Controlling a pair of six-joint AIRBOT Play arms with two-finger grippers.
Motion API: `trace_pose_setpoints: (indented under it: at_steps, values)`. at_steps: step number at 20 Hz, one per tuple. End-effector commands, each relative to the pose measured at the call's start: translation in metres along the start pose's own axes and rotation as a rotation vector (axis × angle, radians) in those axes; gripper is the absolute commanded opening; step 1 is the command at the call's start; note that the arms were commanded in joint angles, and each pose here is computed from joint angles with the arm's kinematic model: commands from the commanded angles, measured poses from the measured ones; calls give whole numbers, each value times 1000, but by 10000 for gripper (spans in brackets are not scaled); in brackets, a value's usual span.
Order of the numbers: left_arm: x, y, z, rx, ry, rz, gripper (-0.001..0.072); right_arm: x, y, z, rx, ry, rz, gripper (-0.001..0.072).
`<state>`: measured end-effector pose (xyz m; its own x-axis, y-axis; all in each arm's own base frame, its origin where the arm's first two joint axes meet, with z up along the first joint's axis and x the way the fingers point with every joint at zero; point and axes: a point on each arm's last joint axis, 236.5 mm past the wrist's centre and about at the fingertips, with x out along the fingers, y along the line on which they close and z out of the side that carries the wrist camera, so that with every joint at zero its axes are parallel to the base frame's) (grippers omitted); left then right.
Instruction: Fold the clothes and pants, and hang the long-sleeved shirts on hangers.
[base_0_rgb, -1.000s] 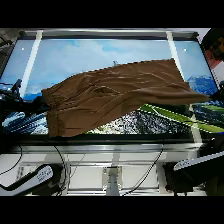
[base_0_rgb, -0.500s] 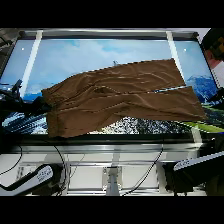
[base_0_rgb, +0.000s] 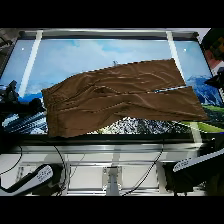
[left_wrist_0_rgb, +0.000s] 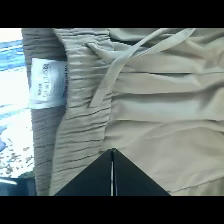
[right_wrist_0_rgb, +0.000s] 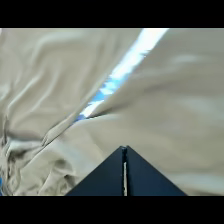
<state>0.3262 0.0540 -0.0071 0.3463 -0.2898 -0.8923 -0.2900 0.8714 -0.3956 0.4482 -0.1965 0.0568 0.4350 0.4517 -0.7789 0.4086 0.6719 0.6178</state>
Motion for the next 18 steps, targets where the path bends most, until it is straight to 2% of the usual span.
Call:
trace_pose_setpoints:
  at_steps: [1,4,7,8,9,10,11,18]
  values:
    - [1,9,-22,-42,6,14,16,19,51,-3,-140,11,100,9]
    - [7,28,-72,-112,51,16,17,25,84,-15,-170,51,246,9]
    - [7,32,-116,-67,133,-13,24,35,85,-20,-128,72,287,14]
    - [7,30,-122,0,156,-29,117,38,85,-18,-123,65,286,21]
    - [6,28,-125,56,168,-40,259,40,86,-19,-124,70,287,76]
    - [6,29,-125,81,165,-40,346,41,87,-19,-127,69,287,216]
    - [7,31,-123,83,158,-32,363,42,88,-20,-129,71,288,289]
    - [10,49,-105,99,86,47,369,42,89,-21,-131,77,288,288]
